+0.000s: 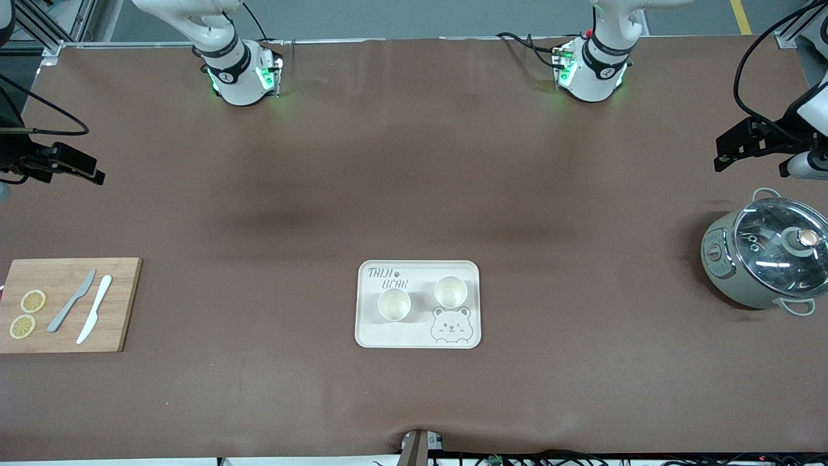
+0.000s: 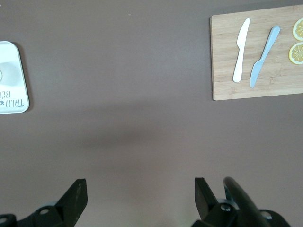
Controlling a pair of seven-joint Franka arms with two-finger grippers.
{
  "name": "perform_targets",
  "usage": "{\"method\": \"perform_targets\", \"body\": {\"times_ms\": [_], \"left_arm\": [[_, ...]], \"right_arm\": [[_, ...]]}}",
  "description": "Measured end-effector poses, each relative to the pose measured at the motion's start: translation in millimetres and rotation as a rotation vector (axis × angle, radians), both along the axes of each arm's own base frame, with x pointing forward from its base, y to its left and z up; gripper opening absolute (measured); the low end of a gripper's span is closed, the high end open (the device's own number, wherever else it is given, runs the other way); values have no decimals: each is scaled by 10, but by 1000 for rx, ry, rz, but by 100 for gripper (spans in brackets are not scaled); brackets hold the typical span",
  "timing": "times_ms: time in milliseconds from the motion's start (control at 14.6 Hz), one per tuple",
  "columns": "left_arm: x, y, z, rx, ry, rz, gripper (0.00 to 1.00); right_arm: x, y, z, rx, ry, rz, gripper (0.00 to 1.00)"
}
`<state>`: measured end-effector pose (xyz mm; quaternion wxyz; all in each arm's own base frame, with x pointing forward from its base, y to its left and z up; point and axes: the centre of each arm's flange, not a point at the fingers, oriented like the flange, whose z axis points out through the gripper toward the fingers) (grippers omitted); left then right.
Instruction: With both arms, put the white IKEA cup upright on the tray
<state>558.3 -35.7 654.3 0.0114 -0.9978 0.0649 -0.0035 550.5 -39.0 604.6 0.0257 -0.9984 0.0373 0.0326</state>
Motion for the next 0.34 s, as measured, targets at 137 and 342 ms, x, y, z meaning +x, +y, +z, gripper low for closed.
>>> {"method": "perform_targets", "body": {"times_ms": [137,342], "left_arm": [[0,0,0,0,0,0,100],[0,3,0,0,0,1,100]], "right_arm": [[-6,3,0,0,4,1,100],[-27,13,21,1,13,4,100]]}}
